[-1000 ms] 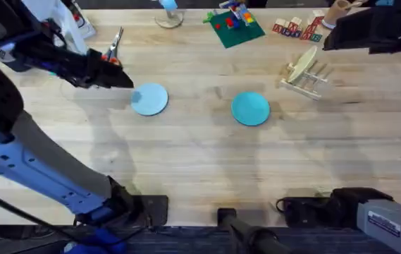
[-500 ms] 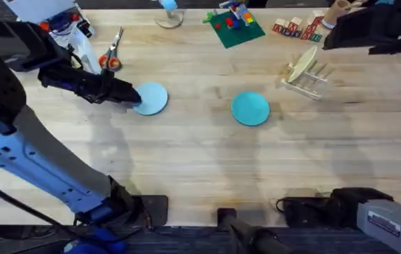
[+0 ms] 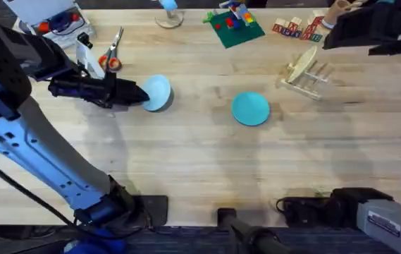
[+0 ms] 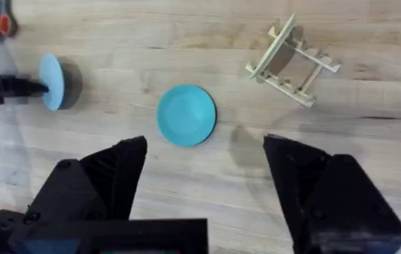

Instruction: Pick up the plates from the table one by one and place each into a slot on the dish rack.

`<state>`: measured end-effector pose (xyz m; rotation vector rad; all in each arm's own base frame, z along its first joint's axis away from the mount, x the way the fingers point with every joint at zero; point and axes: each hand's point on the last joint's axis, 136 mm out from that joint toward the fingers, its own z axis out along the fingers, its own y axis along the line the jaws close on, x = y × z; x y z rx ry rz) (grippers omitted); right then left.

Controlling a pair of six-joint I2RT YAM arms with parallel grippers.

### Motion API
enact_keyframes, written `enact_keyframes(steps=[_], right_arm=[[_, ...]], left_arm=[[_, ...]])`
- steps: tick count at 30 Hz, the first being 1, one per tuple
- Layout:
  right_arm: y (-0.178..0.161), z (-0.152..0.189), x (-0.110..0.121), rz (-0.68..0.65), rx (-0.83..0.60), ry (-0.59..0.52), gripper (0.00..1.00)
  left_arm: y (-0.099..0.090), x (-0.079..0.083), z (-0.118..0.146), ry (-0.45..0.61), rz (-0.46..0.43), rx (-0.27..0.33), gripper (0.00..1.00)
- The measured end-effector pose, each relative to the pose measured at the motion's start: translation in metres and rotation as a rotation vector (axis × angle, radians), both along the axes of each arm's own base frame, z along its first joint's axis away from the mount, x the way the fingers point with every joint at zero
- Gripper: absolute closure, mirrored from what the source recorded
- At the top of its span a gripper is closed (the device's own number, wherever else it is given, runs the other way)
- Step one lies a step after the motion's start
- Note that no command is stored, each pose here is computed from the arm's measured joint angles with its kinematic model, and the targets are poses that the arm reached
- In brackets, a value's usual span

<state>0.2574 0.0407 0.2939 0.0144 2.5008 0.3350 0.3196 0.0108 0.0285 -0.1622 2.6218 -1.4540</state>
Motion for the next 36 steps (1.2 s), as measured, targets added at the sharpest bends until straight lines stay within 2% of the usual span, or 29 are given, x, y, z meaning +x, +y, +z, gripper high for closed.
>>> enact_keyframes(steps=[15, 18, 22, 25, 36], right_arm=[[0.001, 0.001, 0.001, -0.012, 0.016, -0.001, 0.005], [0.009, 0.010, 0.009, 0.013, 0.047, -0.049, 0.005], [0.041, 0.024, 0.019, 0.125, 0.093, -0.127, 0.005], [0.070, 0.028, 0.025, 0.200, 0.134, -0.145, 0.005], [0.163, -0.031, 0.037, 0.355, 0.195, 0.086, 0.006]], left_arm=[[0.000, 0.000, 0.000, 0.000, 0.000, 0.000, 0.960], [0.000, 0.000, 0.000, 0.000, 0.000, 0.000, 0.960], [0.000, 0.000, 0.000, 0.000, 0.000, 0.000, 0.961], [0.000, 0.000, 0.000, 0.000, 0.000, 0.000, 0.961], [0.000, 0.000, 0.000, 0.000, 0.000, 0.000, 0.961]])
